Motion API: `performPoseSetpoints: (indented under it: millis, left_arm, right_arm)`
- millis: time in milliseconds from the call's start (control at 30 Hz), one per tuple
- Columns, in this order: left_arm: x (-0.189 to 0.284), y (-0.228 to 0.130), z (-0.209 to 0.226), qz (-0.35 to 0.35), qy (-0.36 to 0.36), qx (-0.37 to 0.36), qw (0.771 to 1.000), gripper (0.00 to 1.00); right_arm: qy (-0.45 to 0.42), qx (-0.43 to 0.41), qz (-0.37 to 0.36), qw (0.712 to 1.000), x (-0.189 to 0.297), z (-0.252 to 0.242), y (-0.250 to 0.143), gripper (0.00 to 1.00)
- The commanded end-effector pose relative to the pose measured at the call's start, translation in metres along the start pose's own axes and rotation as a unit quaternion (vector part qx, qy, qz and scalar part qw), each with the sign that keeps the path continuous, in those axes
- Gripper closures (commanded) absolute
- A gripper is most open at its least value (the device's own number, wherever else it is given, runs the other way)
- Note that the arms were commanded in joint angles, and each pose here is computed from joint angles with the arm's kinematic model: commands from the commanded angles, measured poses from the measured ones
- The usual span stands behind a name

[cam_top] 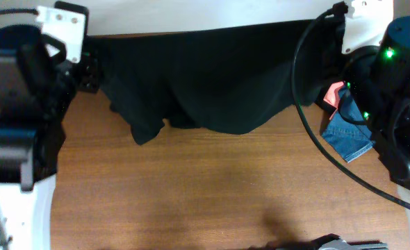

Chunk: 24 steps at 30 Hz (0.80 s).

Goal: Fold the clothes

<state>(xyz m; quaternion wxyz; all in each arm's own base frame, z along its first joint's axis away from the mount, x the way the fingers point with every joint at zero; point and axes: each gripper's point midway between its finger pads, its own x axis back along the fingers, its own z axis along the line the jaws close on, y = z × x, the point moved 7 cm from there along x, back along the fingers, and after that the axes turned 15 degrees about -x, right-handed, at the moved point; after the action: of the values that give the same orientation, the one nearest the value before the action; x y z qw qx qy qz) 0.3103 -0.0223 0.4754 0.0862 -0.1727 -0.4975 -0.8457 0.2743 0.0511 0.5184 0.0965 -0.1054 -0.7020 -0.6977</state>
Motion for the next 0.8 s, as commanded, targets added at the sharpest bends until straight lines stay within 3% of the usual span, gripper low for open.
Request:
performPoseSetpoints:
  millis: [0, 433, 533, 767]
  left_arm:
    - [0.053, 0.017, 0.016, -0.063, 0.033, 0.036, 0.997, 0.99]
    - [0.14, 0.022, 0.013, -0.145, 0.025, 0.044, 0.988, 0.99]
    - [0.145, 0.014, 0.009, -0.129, 0.015, 0.062, 0.99, 0.99]
    - [0.124, -0.018, -0.007, -0.017, -0.026, 0.085, 0.996, 0.99]
  right_arm:
    - [-0.014, -0.016, -0.018, 1.0, 0.015, -0.008, 0.01, 0.96]
    - [0.015, -0.051, -0.024, 0.998, 0.062, -0.016, 0.013, 0.96]
    - [0.016, -0.048, 0.001, 0.999, 0.07, -0.018, 0.002, 0.96]
    - [0.01, -0.063, 0.084, 0.994, 0.075, -0.021, -0.028, 0.96]
